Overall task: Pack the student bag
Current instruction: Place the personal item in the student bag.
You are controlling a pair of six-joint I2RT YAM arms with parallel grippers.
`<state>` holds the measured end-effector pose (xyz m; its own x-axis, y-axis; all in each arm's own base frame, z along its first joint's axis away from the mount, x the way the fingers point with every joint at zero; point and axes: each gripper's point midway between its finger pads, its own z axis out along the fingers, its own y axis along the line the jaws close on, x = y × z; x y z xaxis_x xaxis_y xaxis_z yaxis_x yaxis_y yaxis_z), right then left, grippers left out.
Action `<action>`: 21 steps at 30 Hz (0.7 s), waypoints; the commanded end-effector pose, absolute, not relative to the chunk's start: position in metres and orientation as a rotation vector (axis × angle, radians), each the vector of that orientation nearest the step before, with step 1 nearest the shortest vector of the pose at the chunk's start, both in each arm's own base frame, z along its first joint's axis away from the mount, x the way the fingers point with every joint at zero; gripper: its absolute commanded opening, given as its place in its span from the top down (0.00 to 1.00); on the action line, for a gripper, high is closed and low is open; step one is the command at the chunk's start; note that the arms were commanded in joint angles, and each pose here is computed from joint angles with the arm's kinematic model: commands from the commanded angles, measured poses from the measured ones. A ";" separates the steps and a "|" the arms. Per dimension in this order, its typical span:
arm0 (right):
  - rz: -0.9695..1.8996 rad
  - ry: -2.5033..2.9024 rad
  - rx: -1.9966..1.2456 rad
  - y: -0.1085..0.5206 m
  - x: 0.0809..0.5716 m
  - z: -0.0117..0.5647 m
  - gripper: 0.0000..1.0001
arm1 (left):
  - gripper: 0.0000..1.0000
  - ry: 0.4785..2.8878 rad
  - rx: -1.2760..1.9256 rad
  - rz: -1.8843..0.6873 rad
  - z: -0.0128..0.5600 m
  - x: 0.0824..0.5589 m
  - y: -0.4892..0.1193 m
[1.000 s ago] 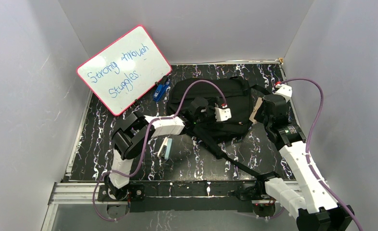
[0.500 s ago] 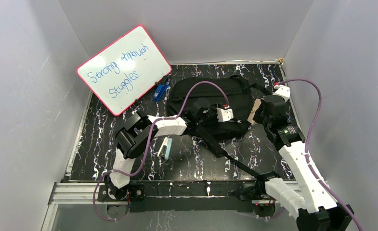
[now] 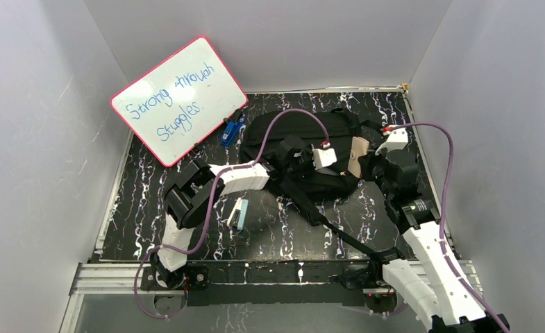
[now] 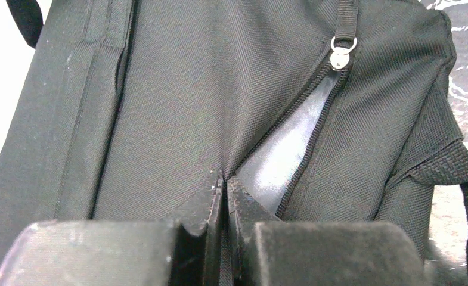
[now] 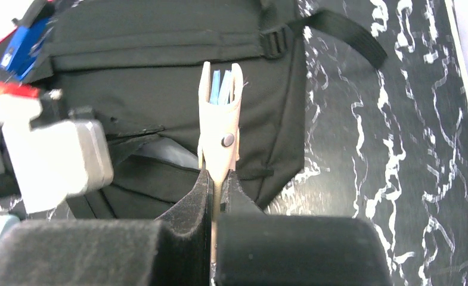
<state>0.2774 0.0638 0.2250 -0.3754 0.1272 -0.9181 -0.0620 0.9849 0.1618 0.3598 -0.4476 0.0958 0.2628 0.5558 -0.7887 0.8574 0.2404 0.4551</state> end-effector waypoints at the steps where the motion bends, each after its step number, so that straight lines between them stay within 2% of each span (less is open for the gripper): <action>1: 0.265 1.666 -0.254 0.090 0.282 0.284 1.00 | 1.00 1.468 1.272 -0.480 0.156 0.372 -0.441; 6: 0.300 1.554 -0.614 0.120 0.262 0.290 1.00 | 1.00 1.550 1.212 -0.654 0.165 0.376 -0.435; 21: 0.374 1.277 -1.353 0.169 0.228 0.250 1.00 | 1.00 1.543 1.213 -0.776 0.191 0.383 -0.433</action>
<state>0.2374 0.1506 0.2190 0.0450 -0.4574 -0.8881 -0.8212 0.4893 -0.2935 0.3769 -0.4275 0.1198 -0.0902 0.4161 -0.9049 0.9471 0.3167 0.0512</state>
